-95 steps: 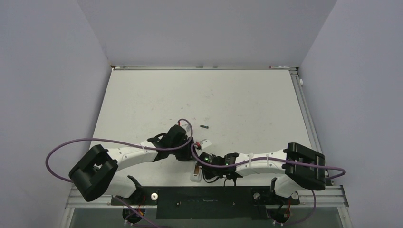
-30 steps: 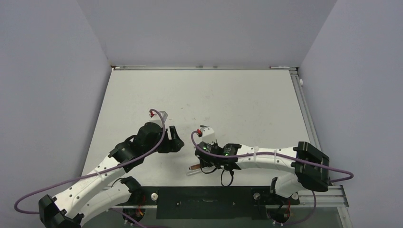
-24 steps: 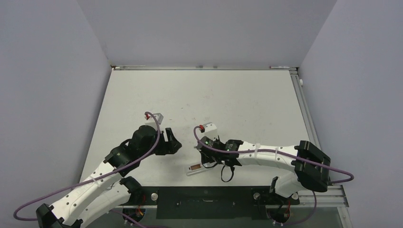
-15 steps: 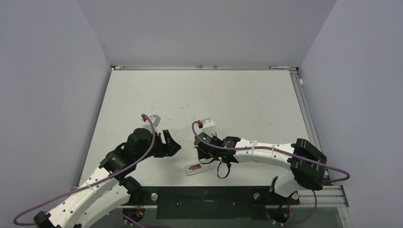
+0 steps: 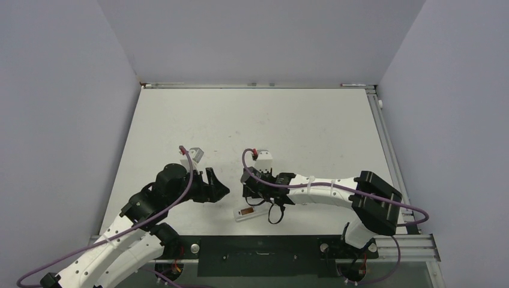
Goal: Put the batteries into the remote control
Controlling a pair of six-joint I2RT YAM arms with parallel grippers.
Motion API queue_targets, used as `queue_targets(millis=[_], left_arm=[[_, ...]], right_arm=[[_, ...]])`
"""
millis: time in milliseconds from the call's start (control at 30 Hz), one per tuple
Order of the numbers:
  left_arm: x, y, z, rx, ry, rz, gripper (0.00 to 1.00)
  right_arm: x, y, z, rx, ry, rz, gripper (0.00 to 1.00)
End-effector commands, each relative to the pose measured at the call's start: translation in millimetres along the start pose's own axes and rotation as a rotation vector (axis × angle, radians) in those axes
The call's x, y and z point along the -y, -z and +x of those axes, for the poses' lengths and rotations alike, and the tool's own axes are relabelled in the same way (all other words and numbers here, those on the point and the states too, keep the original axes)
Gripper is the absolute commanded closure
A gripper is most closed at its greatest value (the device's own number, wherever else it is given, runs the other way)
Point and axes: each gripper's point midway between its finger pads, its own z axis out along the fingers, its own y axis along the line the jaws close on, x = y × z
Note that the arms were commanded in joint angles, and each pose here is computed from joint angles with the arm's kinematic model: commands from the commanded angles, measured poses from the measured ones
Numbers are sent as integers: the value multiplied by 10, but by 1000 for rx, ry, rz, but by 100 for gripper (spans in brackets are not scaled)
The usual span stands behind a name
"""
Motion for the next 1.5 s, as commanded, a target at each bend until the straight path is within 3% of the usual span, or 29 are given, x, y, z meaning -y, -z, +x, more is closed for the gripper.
queue_targets(millis=[0, 600, 1467], left_arm=[[210, 123, -141, 21, -49, 75, 31], [285, 150, -150, 20, -105, 123, 25], [394, 260, -86, 34, -138, 178, 20]], right_arm=[[-84, -77, -200, 85, -151, 6, 52], [33, -227, -210, 148, -485, 143, 50], [1, -412, -176, 153, -585, 252, 56]])
